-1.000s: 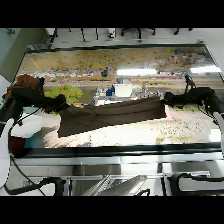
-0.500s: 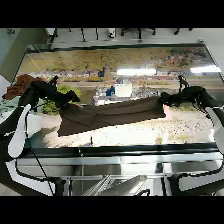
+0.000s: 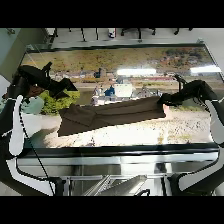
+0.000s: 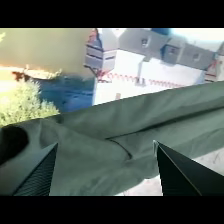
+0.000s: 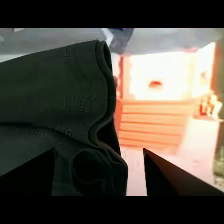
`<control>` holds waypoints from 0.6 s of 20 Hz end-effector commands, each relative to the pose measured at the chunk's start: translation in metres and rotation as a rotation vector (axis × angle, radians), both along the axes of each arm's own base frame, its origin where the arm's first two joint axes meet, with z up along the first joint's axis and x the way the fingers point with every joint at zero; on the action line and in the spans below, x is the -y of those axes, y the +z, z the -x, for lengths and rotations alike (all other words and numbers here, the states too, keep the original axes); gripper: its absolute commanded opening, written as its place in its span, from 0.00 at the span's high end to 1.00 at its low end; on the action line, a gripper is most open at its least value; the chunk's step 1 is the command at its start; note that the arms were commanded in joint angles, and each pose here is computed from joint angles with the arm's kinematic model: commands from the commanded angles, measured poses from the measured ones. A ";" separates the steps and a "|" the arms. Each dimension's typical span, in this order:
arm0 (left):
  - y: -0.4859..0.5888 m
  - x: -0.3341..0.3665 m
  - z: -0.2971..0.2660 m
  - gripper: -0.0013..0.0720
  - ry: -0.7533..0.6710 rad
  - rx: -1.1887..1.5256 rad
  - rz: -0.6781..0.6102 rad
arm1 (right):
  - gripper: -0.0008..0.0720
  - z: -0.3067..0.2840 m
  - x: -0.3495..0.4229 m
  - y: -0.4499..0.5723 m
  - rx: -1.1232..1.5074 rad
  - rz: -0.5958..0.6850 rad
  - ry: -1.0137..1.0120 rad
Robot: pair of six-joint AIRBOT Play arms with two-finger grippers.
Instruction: Fold the shirts.
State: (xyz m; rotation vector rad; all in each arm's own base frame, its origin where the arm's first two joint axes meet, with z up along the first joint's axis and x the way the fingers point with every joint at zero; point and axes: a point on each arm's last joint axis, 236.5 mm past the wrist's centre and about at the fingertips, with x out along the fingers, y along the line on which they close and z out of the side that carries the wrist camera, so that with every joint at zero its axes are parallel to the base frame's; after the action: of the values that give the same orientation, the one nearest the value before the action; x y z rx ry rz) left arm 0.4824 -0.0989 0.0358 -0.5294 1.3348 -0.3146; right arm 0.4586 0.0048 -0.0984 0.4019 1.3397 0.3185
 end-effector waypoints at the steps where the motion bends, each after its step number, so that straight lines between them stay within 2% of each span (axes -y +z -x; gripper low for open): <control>1: 0.037 0.004 0.001 0.07 -0.027 0.022 0.001 | 0.35 0.000 -0.018 -0.008 -0.036 -0.125 0.065; 2: 0.045 0.007 0.002 0.08 -0.041 0.036 -0.001 | 0.38 -0.002 -0.024 -0.008 -0.035 -0.160 0.076; 3: 0.053 0.008 0.001 0.26 -0.048 0.051 -0.001 | 0.39 0.000 -0.029 -0.012 -0.047 -0.184 0.091; 4: 0.059 0.015 0.001 0.50 -0.065 0.064 -0.003 | 0.39 0.004 -0.033 -0.016 -0.068 -0.196 0.104; 6: 0.068 0.025 -0.001 0.90 -0.085 0.096 -0.004 | 0.77 0.018 -0.042 -0.024 -0.119 -0.227 0.155; 7: 0.070 0.034 -0.002 0.96 -0.096 0.111 -0.001 | 0.94 0.023 -0.044 -0.025 -0.135 -0.242 0.168; 12: 0.061 0.120 0.011 0.96 -0.233 0.151 0.006 | 0.95 0.018 -0.032 0.024 -0.052 -0.230 0.165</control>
State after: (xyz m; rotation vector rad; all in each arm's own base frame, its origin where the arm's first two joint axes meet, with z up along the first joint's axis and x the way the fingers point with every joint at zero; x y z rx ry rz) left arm 0.4773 -0.1741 0.1003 -0.3960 1.2638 -0.4783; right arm 0.4396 0.0371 -0.1072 0.4911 1.4438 0.5733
